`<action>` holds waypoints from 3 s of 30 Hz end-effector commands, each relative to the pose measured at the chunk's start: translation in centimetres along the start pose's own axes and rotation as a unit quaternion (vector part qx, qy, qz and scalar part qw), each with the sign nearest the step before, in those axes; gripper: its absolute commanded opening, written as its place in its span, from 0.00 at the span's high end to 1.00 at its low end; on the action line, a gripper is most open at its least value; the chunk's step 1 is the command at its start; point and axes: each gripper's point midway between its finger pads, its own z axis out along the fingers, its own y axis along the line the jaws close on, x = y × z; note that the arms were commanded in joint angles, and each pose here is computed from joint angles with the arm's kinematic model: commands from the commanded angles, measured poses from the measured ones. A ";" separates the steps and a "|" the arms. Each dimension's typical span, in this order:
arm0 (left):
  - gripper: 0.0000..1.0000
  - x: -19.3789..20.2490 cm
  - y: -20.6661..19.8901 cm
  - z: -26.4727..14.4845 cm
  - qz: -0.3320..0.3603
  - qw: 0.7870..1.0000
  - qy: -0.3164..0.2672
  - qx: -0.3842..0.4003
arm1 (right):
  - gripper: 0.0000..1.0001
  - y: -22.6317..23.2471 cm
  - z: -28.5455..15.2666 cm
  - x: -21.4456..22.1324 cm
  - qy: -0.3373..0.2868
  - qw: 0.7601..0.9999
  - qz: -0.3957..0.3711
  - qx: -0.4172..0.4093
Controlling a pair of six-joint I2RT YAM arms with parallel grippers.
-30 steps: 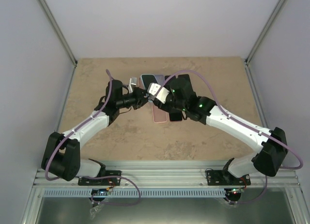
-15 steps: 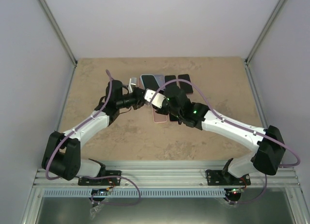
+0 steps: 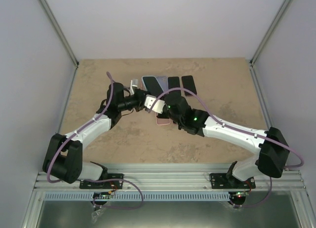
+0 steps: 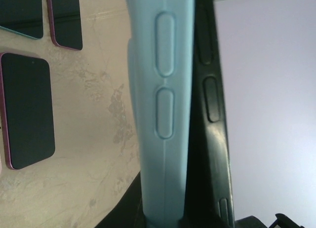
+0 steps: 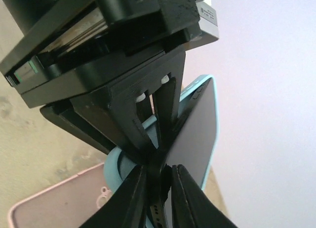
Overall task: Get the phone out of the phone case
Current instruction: Remove the phone case from the phone.
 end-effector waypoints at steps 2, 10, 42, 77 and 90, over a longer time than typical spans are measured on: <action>1.00 0.9 -2.9 -0.5 0.039 0.997 0.020 0.056 | 0.90 -2.4 0.7 1.0 0.027 0.997 -0.012 0.076; 1.00 1.2 -3.3 -0.7 0.037 0.997 0.028 0.070 | 0.88 -3.2 1.1 1.4 0.037 0.993 -0.018 0.108; 1.00 0.5 -0.1 -0.4 0.044 0.999 0.005 0.010 | 1.00 -5.9 0.5 -1.3 0.012 0.995 0.061 0.083; 1.00 4.4 -4.9 -0.8 0.069 0.989 0.077 0.109 | 0.86 -8.2 2.1 1.5 0.037 0.984 0.014 0.172; 1.00 2.1 -0.8 -0.1 0.073 0.997 0.034 0.019 | 0.99 -10.0 0.5 -0.5 0.004 0.989 0.072 0.128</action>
